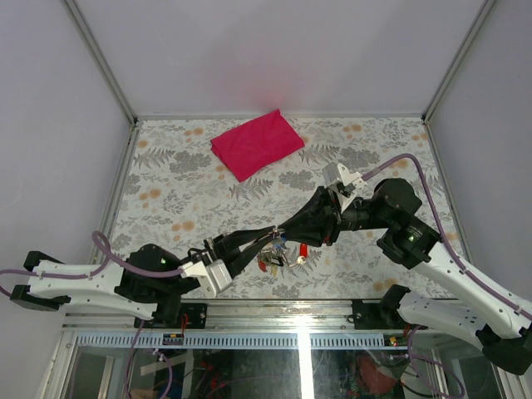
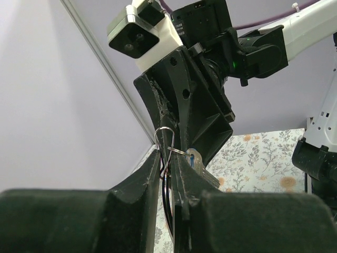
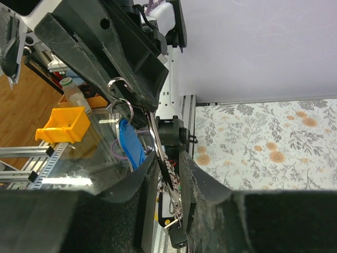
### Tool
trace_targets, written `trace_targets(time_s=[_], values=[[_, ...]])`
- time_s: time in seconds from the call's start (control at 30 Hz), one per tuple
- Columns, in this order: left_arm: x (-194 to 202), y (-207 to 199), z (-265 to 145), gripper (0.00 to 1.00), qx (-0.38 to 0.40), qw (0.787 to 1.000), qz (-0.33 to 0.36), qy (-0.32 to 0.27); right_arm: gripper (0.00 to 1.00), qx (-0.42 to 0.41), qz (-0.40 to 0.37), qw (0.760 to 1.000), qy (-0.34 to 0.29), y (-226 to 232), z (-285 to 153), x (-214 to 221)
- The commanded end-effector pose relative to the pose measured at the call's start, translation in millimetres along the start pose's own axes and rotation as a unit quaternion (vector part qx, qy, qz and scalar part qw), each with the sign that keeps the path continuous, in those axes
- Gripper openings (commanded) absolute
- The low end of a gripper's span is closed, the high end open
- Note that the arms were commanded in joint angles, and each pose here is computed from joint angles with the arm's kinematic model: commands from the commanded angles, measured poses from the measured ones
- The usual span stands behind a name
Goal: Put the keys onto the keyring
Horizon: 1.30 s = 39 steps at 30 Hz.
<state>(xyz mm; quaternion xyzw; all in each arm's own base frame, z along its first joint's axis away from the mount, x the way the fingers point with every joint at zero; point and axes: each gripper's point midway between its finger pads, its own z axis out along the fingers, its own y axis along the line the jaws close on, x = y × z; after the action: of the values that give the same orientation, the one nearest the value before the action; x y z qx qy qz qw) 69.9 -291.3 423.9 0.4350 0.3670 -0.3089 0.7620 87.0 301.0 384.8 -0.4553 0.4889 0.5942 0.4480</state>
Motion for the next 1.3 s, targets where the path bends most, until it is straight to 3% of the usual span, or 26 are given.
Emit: trace_targets(time_s=[0.0,0.2,0.5,0.8,0.97,1.27], values=[[-37,19,2,0.0,-0.023,0.998,-0.027,-0.051,0.25,-0.03,-0.028,0.999,-0.031,13,1,-20],[-36,19,2,0.0,-0.025,0.998,-0.027,-0.049,0.0,-0.016,-0.034,0.999,-0.039,8,2,-22],[-33,18,3,0.2,-0.025,0.998,-0.027,-0.045,0.0,-0.01,-0.048,0.997,-0.056,9,0,-29],[-33,16,6,0.32,-0.018,0.999,-0.026,-0.038,0.0,0.0,-0.06,0.996,-0.07,6,-1,-32],[-31,11,10,0.4,-0.004,0.999,-0.023,-0.023,0.0,0.018,-0.084,0.99,-0.109,3,-6,-39],[-45,26,2,0.46,-0.012,0.998,-0.052,-0.019,0.0,0.031,-0.122,0.981,-0.149,8,-16,-51]])
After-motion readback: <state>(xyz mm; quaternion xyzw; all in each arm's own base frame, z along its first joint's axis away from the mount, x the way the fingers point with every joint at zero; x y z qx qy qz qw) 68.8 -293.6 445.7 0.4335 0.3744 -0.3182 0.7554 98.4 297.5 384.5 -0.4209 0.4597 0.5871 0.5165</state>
